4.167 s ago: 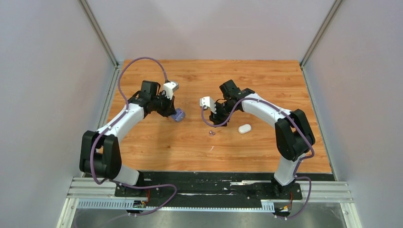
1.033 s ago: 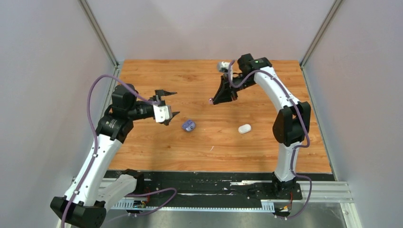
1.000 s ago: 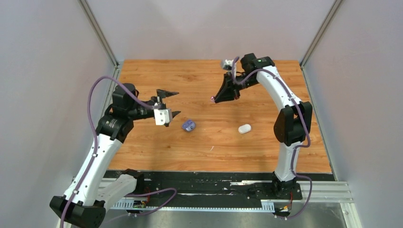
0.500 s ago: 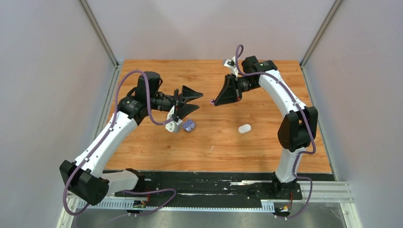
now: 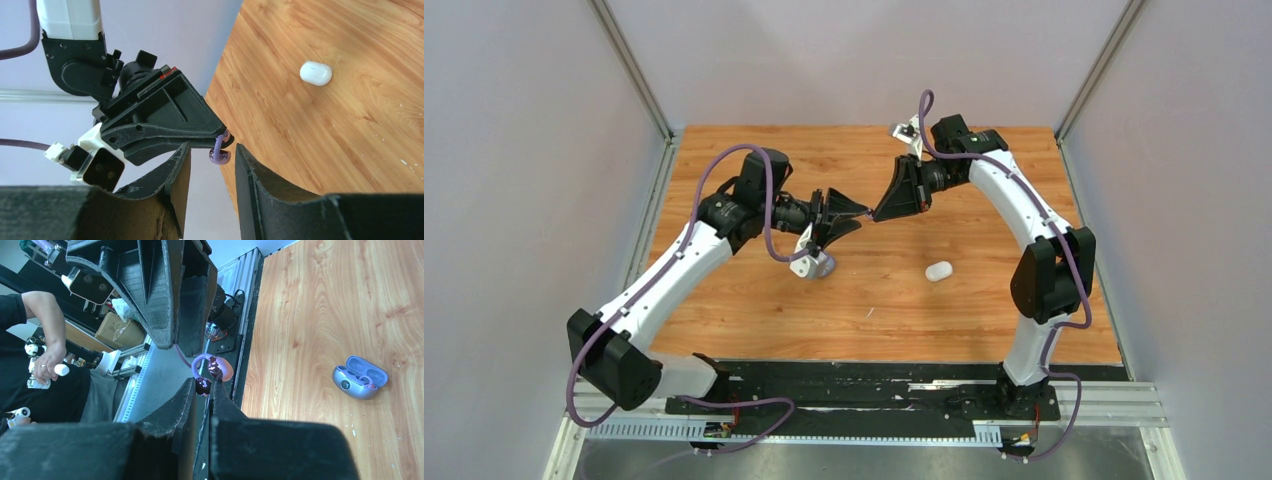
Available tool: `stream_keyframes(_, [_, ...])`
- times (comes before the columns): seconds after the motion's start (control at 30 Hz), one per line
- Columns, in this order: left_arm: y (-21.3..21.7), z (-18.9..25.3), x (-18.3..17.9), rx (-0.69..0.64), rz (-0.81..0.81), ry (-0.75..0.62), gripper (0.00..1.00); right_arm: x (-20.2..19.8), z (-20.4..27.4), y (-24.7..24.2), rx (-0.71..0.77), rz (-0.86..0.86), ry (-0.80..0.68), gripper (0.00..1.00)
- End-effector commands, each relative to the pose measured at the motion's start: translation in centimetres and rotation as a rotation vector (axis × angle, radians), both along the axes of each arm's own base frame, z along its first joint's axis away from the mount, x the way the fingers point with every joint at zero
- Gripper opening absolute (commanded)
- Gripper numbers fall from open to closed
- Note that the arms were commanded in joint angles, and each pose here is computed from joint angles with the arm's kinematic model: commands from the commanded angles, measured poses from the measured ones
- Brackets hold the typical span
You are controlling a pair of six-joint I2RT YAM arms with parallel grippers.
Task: Insert the wireless bluetooth earbuds into the charging case
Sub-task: Pick up the earbud from the center of the board.
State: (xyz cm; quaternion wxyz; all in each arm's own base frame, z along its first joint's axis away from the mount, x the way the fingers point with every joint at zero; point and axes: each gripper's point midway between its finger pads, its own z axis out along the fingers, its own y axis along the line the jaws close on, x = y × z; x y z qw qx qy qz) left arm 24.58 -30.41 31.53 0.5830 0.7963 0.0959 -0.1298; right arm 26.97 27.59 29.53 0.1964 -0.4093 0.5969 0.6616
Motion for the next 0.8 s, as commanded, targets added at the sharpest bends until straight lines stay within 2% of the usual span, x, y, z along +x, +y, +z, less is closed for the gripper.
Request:
stream_keyframes(0.0, [-0.8,0.6,0.5,0.006,0.001,-0.036,0.42,-2.9,6.8,-0.6,0.322,0.135,0.046,0.0])
stream_keyframes(0.13, [-1.2,0.3,1.4,0.019,0.029,-0.033,0.32,-3.1,6.7,-0.5,0.315,0.137,0.041,0.01])
stream_keyframes(0.4, [-1.8,0.2,2.6,0.024,0.066,-0.039,0.21,-3.0,6.6,-0.4,0.303,0.134,0.039,0.0])
stream_keyframes(0.47, [-1.8,0.2,2.7,0.026,0.071,-0.041,0.14,-3.0,6.5,-0.4,0.299,0.134,0.039,0.0])
stream_keyframes(0.5, [-1.8,0.3,2.7,0.026,0.071,-0.043,0.05,-3.0,6.4,-0.4,0.295,0.133,0.04,0.0])
stream_keyframes(0.57, [-1.8,0.3,2.6,0.027,0.074,-0.043,0.0,-2.8,6.2,-0.4,0.288,0.129,0.043,0.01])
stream_keyframes(0.63, [-1.8,0.6,2.5,0.025,0.081,-0.032,0.0,-2.6,6.1,-0.4,0.281,0.123,0.035,0.08])
stream_keyframes(0.77, [-1.5,0.7,2.5,0.044,0.124,0.038,0.0,-1.7,6.1,-0.5,0.246,0.087,-0.044,0.3])
